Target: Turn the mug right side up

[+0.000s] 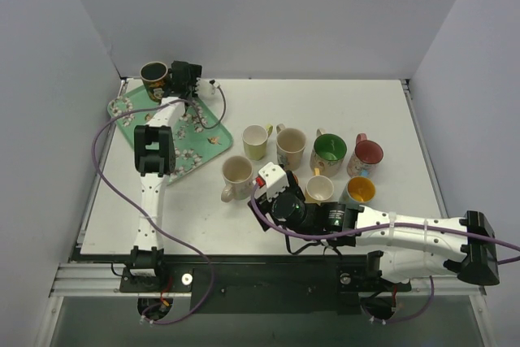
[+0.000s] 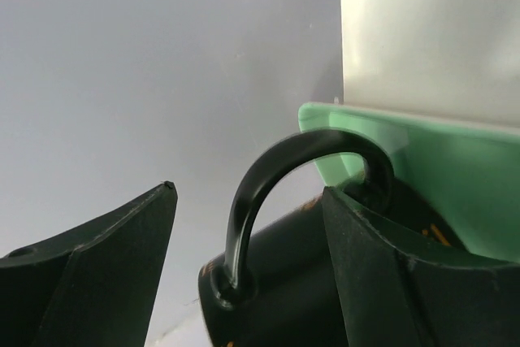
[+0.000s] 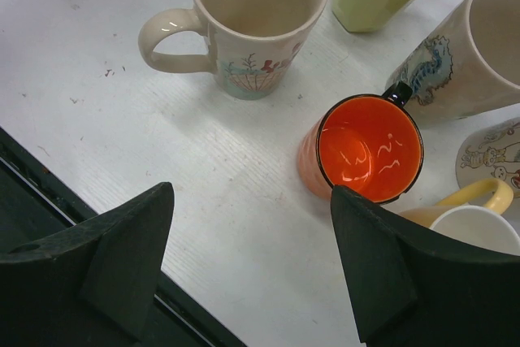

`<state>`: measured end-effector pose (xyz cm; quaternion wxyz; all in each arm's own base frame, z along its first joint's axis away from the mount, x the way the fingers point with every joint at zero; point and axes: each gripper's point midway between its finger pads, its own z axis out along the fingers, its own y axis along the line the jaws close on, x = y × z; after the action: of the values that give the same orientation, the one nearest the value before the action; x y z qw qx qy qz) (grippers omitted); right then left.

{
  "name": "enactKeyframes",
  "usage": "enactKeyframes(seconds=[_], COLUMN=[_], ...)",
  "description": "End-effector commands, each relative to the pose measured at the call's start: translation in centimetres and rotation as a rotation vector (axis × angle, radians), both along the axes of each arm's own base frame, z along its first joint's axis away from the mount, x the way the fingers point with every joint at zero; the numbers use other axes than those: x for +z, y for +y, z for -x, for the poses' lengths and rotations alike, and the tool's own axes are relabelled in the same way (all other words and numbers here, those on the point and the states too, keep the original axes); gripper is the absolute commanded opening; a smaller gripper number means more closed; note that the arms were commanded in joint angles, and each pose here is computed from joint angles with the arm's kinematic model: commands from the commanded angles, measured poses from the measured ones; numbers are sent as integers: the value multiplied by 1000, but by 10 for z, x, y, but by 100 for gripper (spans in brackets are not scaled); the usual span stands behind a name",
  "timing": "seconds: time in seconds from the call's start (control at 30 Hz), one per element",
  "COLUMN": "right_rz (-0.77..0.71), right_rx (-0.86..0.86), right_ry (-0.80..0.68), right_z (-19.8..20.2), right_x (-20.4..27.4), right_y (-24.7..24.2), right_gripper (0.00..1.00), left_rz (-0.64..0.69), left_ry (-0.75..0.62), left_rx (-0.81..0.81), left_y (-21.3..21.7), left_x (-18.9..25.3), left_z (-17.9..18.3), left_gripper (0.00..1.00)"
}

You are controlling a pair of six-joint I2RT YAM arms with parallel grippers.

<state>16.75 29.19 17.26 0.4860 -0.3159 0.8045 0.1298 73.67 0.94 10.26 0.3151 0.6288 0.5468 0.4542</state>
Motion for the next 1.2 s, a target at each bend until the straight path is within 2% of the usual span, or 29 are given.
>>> enactKeyframes(seconds=[0.0,0.07,0.2,0.23,0.27,0.33,0.5,0.6,0.7,0.8,0.97,1.0,1.17], right_rz=[-51,-54,-49,-49,-50,-57,-51,-61,-78,-108,-152,-168,-283], right_rx=[-41,-43,-52,-50,-55,-53,-38,-28,-27,-20,-33,-25,-33], right_ry=[-26,-21,-17,-18,-21,-26,-30,-33,-41,-51,-59,-47,0], right_z=[-6,-6,-7,-6,-8,-8,-8,-8,-8,-8,-12,-13,-27], right_x=[12,11,11,11,12,15,18,23,28,38,63,66,90], right_y=[-4,-3,-4,-4,-5,-4,-1,2,3,4,1,1,0], right_gripper=[73,73,73,73,73,73,73,73,72,72,73,73,73], left_rz=[-68,-78,-93,-97,-97,-89,8,112,331,562,858,942,1149], left_ry=[-137,-146,-139,-136,-136,-152,-201,-297,-334,-301,-227,-222,-169], left_rx=[-57,-83,-97,-97,-97,-100,-115,-96,-43,17,109,151,181], left_y=[6,3,5,6,7,7,2,2,4,6,13,26,28], left_x=[29,22,17,16,15,24,42,89,130,141,149,149,161], left_z=[-20,-24,-26,-25,-23,-17,-2,5,18,35,71,76,97], left_gripper=[82,75,51,39,22,2,0,0,0,0,0,0,0])
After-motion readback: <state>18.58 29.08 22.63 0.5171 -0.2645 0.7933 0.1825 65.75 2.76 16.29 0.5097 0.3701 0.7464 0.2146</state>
